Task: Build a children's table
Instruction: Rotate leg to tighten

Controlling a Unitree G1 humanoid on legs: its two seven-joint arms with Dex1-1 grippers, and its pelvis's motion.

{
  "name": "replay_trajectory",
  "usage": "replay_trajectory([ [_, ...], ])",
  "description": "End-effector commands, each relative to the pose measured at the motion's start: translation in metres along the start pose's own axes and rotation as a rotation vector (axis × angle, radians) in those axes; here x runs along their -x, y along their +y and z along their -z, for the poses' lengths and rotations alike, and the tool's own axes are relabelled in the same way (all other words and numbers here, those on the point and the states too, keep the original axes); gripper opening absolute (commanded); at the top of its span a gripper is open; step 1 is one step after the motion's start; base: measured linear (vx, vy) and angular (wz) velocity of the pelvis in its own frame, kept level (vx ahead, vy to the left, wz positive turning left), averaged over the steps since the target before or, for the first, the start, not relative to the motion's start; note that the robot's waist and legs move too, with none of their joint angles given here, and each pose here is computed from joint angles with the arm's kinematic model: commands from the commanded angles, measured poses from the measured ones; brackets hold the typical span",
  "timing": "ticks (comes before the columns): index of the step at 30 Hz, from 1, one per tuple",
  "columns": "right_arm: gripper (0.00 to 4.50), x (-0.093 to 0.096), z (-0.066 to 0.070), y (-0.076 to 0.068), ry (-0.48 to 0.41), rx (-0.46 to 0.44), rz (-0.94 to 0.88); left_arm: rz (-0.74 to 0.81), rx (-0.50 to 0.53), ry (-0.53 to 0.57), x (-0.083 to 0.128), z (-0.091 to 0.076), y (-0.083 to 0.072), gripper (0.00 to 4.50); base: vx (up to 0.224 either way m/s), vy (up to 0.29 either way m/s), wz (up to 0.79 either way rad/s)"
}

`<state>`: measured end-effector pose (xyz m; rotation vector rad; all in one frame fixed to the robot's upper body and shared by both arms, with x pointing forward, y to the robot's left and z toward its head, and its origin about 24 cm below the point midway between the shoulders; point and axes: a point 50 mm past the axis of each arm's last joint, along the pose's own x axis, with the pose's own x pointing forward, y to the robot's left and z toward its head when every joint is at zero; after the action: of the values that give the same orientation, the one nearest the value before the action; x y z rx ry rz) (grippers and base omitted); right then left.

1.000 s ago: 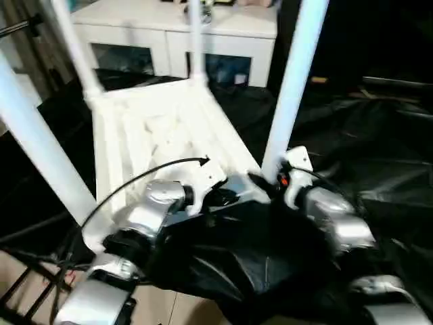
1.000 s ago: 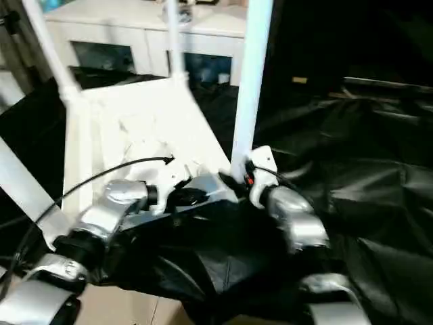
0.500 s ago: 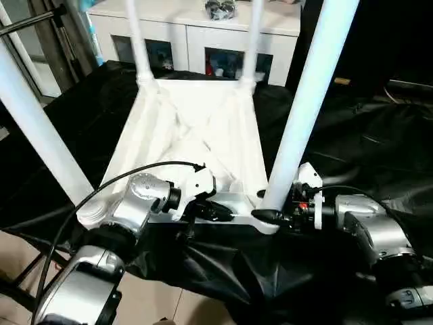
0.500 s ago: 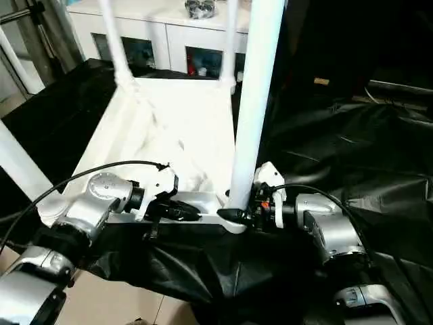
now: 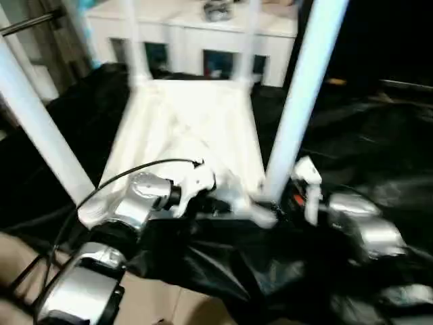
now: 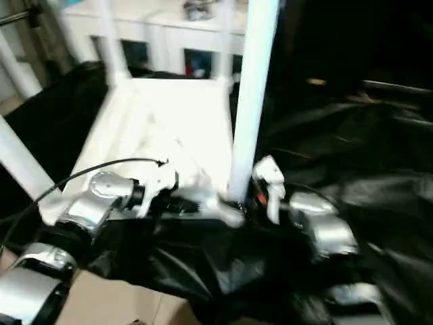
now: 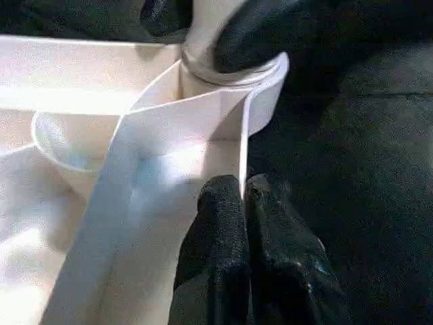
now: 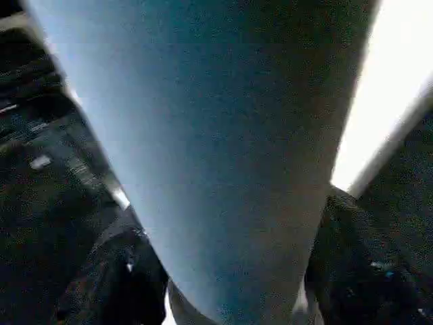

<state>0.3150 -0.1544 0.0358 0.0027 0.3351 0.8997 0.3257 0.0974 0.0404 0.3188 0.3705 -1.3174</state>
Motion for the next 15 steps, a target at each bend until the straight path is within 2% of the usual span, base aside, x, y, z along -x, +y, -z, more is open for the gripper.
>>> replay_trajectory([
  [1, 2.36, -0.021, 0.031, 0.016, 0.112, -0.124, 0.032, -0.019, -0.054, -0.121, -0.012, -0.028, -0.002, 0.0, 0.0, 0.0, 0.0],
  [2, 2.31, -0.031, 0.034, 0.015, 0.115, -0.149, 0.131, -0.04, -0.047, -0.114, -0.019, -0.028, -0.005, 0.0, 0.0, 0.0, 0.0],
  [5, 2.2, -0.042, 0.035, 0.016, 0.116, -0.182, 0.24, -0.062, -0.034, -0.116, -0.028, -0.029, -0.01, 0.0, 0.0, 0.0, 0.0],
  [7, 2.18, -0.05, 0.032, 0.021, 0.095, -0.173, 0.241, -0.065, -0.024, -0.128, -0.034, -0.032, -0.015, 0.0, 0.0, 0.0, 0.0],
  [9, 2.67, -0.053, 0.03, 0.028, 0.079, -0.15, 0.174, -0.063, -0.026, -0.13, -0.037, -0.033, -0.017, 0.0, 0.0, 0.0, 0.0],
  [11, 2.78, -0.053, 0.03, 0.03, 0.08, -0.155, 0.145, -0.063, -0.045, -0.118, -0.038, -0.032, -0.018, 0.0, 0.0, 0.0, 0.0],
  [12, 2.83, -0.053, 0.03, 0.03, 0.08, -0.155, 0.145, -0.063, -0.045, -0.118, -0.038, -0.032, -0.018, 0.0, 0.0, 0.0, 0.0],
  [13, 3.14, -0.05, 0.029, 0.027, 0.076, -0.144, 0.154, -0.074, -0.055, -0.107, -0.037, -0.03, -0.017, 0.0, 0.0, 0.0, 0.0],
  [15, 3.14, -0.043, 0.025, 0.022, 0.052, -0.099, 0.143, -0.086, -0.058, -0.101, -0.035, -0.029, -0.015, 0.0, 0.0, 0.0, 0.0],
])
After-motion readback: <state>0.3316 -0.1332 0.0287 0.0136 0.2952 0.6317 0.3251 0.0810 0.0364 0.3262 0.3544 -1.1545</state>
